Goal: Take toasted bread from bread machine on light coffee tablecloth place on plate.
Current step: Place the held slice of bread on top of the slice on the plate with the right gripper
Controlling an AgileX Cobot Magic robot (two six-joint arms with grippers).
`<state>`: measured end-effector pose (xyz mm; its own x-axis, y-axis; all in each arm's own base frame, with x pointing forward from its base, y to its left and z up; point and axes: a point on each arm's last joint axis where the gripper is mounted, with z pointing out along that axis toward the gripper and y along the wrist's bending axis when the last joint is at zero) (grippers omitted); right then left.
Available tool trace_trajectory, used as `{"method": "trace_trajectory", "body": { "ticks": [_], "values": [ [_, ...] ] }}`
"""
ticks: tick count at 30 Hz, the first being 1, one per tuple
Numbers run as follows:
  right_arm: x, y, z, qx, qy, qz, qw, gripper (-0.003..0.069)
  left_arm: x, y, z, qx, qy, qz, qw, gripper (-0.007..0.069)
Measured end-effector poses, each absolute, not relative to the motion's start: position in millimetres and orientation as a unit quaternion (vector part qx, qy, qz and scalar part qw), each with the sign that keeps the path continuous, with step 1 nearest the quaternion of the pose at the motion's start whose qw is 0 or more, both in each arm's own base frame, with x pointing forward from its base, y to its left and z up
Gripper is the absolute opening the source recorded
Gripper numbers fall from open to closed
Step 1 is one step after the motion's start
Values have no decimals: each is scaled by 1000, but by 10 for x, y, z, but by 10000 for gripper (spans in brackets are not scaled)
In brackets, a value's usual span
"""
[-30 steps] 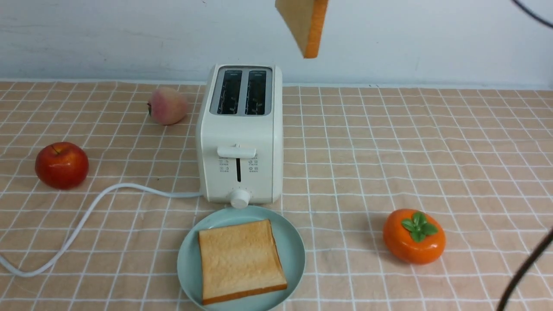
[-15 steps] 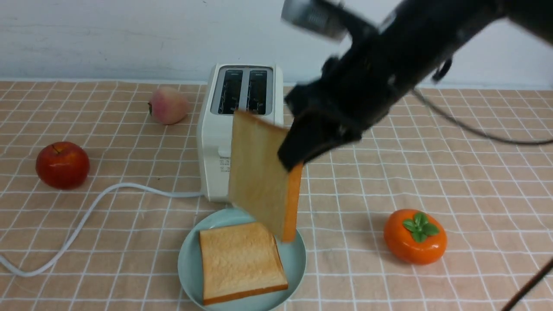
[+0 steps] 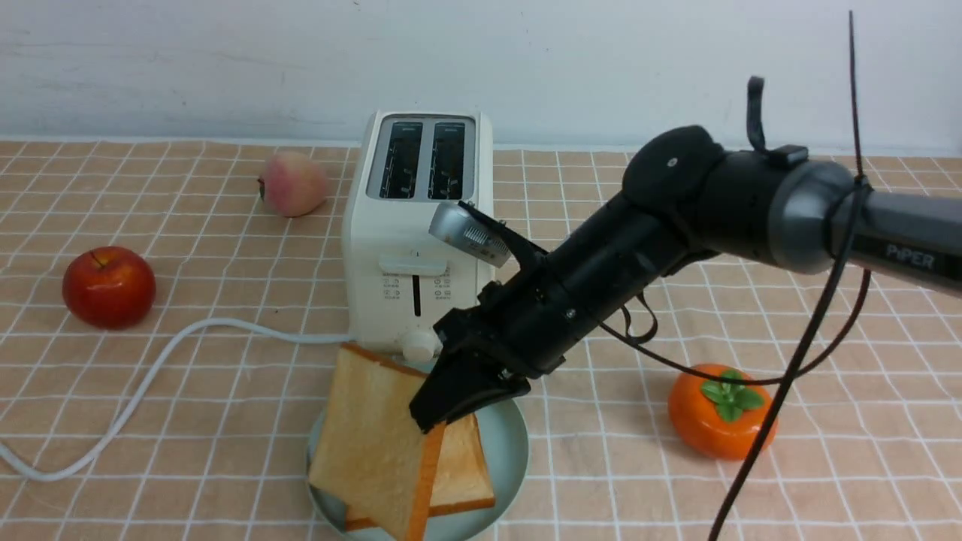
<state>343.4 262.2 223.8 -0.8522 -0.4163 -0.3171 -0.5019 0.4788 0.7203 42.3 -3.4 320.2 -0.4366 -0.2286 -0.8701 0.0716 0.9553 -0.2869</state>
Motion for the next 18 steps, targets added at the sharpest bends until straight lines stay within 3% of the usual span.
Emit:
{"method": "trace_trajectory", "body": {
  "ticks": [6, 11, 14, 15, 18],
  "values": [
    [3466, 2589, 2152, -247, 880, 403, 42, 115, 416, -29, 3183, -48, 842, -138, 520, -14],
    [3495, 2489, 2107, -241, 909, 339, 35, 248, 414, -28, 3179, -49, 843, -137, 518, -14],
    [3546, 2376, 2205, -242, 920, 305, 46, 338, 414, -28, 3179, -49, 843, -137, 518, -14],
    [3589, 2243, 2387, -239, 928, 281, 55, 390, 415, -25, 3180, -48, 843, -135, 519, -14],
    [3649, 2026, 2714, -225, 939, 250, 78, 419, 417, -20, 3178, -48, 843, -131, 520, -14]
  ]
}}
